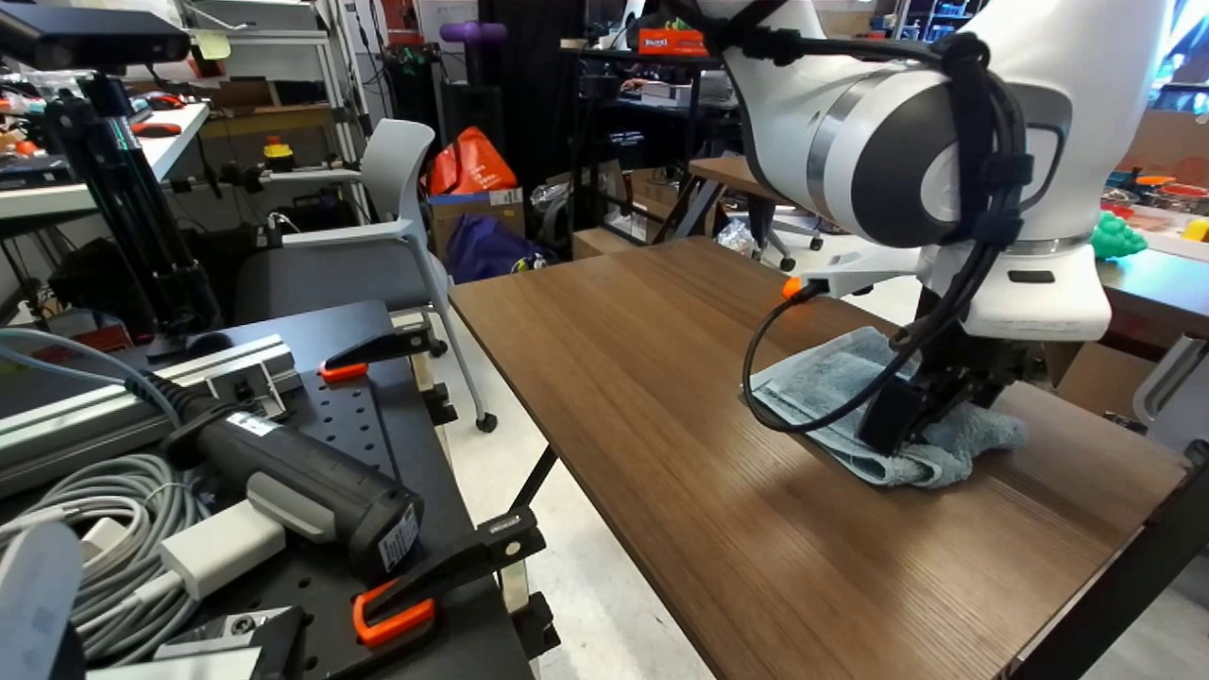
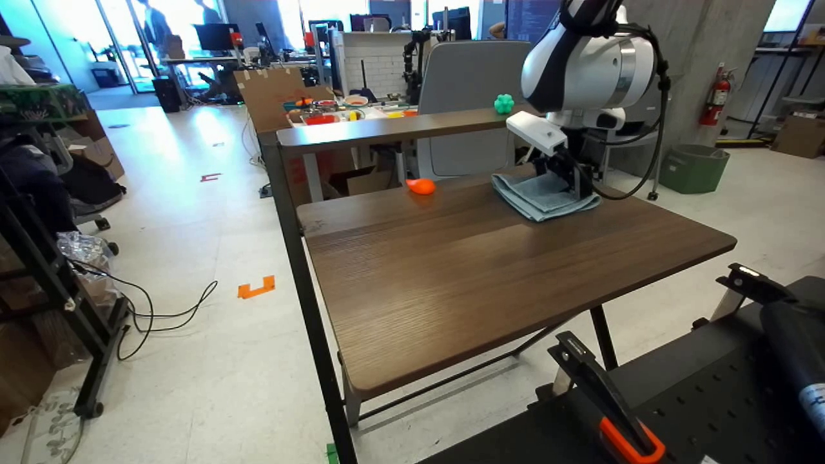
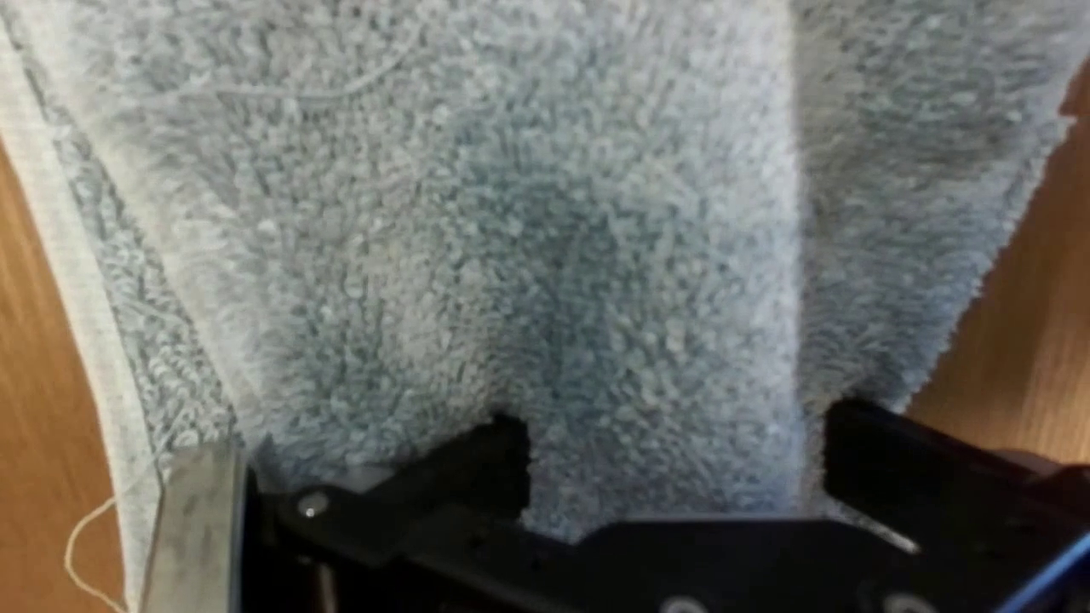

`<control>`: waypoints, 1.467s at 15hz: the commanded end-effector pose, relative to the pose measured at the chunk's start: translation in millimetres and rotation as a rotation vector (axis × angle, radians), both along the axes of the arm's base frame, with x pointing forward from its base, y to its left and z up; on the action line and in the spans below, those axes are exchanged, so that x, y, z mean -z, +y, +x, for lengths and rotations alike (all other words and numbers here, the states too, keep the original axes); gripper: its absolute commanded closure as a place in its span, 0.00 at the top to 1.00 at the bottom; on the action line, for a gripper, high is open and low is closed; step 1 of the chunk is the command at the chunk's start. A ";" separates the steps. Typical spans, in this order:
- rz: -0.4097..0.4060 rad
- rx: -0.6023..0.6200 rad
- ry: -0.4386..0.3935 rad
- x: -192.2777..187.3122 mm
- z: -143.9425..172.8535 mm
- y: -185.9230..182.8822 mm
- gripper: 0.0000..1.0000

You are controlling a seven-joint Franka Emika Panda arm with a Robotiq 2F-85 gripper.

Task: Wipe the table

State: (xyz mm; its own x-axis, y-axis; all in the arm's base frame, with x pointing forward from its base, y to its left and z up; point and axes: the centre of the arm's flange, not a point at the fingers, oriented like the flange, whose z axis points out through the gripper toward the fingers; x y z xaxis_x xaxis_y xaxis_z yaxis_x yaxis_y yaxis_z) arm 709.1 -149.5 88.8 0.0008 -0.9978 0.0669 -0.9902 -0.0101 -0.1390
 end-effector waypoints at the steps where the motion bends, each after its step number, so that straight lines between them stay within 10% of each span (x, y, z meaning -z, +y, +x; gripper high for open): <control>1: 0.058 0.095 -0.031 10.1 28.3 -12.7 1.00; 13: 0.109 0.185 0.026 -5.3 22.9 -37.4 1.00; 22: 0.047 -0.167 -0.078 19.7 -12.9 70.1 1.00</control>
